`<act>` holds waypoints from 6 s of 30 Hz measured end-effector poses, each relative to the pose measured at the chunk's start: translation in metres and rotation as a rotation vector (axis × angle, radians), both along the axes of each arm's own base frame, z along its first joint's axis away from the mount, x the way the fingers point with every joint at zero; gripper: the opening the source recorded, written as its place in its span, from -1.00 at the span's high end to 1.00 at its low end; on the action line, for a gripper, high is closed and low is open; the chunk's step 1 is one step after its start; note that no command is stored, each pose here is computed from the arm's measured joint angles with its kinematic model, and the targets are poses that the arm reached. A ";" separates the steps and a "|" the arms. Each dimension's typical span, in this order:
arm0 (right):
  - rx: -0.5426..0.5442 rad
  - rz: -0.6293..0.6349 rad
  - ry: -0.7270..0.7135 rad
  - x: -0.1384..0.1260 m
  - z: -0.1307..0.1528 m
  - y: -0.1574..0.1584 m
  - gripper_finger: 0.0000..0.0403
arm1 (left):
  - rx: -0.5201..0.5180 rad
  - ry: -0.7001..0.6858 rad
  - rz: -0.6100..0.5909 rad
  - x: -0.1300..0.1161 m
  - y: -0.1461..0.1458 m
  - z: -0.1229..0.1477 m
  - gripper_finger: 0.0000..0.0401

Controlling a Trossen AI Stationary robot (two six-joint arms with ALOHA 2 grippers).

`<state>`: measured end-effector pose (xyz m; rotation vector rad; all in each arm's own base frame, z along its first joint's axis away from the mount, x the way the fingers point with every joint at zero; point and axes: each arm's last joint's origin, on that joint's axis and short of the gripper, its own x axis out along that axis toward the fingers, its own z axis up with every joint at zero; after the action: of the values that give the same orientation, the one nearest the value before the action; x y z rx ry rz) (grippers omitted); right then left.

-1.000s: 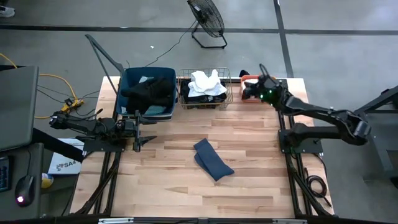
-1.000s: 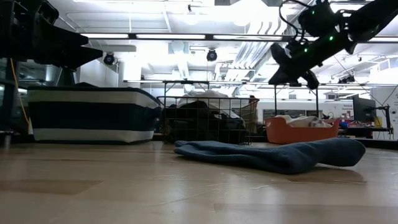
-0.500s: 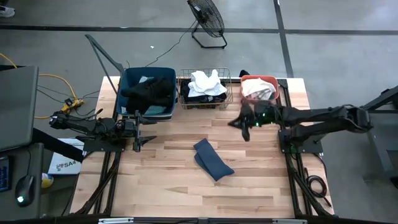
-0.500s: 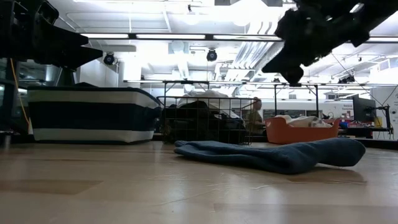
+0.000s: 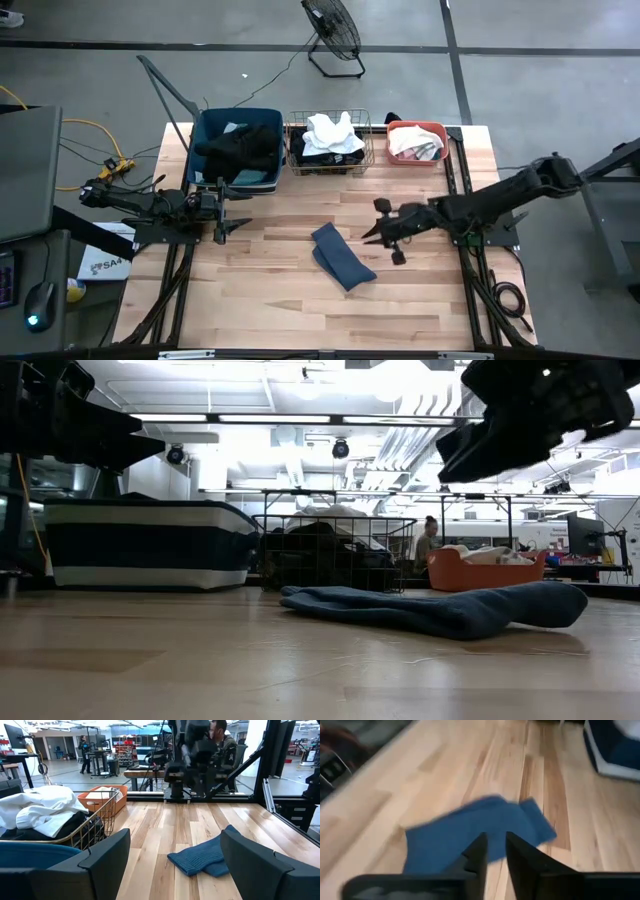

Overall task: Pick & Place Cloths
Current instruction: Put the dark blue sock into the orange bin

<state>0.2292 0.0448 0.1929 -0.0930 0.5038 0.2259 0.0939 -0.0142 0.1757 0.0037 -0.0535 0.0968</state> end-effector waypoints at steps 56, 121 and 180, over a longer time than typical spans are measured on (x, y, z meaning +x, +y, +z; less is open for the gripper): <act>-0.170 0.268 0.556 0.128 -0.047 0.049 -0.21 | 0.000 0.000 0.000 0.000 0.000 0.000 -0.50; -0.237 -1.111 0.421 0.018 0.097 -0.074 0.96 | 0.000 0.001 -0.001 0.000 0.000 0.000 -0.50; -0.094 -1.525 0.757 0.009 0.005 -0.258 0.94 | 0.000 0.003 0.000 0.000 0.000 0.000 -0.50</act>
<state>0.2386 -0.2132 0.1981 0.3096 1.1958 -1.3068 0.0941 -0.0143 0.1755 0.0043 -0.0510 0.0964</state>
